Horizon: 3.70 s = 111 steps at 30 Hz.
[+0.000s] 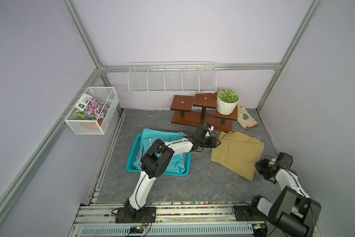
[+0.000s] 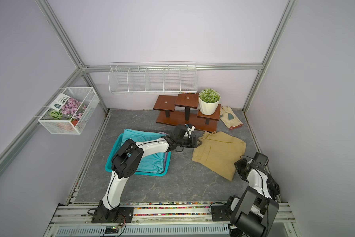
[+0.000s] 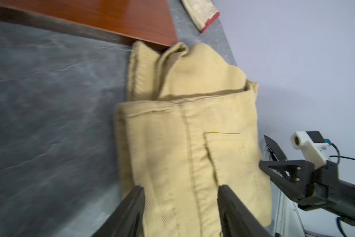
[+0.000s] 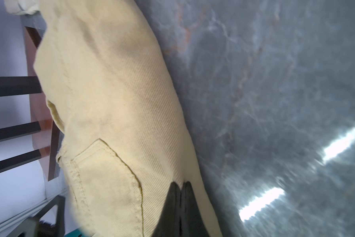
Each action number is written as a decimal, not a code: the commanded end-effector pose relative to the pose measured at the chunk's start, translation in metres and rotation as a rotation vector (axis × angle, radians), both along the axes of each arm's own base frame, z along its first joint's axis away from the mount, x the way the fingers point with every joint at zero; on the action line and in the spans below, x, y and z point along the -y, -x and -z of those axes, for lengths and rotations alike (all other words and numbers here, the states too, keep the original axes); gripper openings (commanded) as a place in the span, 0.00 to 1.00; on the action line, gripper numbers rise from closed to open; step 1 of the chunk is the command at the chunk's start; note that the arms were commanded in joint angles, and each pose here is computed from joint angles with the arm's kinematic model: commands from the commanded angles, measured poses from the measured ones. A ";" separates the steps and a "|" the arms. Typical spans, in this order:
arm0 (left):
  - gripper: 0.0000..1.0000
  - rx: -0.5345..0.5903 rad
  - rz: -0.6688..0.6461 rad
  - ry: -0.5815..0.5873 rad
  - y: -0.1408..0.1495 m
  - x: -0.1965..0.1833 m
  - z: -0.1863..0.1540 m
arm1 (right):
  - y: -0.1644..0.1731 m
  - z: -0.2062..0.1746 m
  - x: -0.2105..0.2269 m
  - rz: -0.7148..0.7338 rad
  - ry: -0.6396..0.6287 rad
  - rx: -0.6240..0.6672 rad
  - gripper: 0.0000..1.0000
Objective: Put the folded long pants in the basket
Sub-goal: Adjust the long pant at the center of the board, then pick up the long pant at the center of the board.
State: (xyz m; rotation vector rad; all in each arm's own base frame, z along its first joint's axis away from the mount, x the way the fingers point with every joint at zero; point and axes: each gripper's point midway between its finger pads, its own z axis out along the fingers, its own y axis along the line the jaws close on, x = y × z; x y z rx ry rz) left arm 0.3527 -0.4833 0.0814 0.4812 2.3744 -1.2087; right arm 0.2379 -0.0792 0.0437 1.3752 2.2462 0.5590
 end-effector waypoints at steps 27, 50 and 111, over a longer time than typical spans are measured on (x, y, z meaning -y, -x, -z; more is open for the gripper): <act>0.96 -0.134 -0.064 -0.170 -0.035 0.001 0.043 | -0.013 -0.007 0.008 -0.011 -0.027 0.088 0.74; 0.86 -0.227 0.163 -0.104 -0.004 0.053 0.070 | -0.046 0.002 -0.016 -0.160 0.002 0.035 0.00; 0.00 -0.111 0.223 0.075 0.030 0.056 -0.079 | -0.031 -0.114 -0.090 -0.419 0.133 0.238 0.00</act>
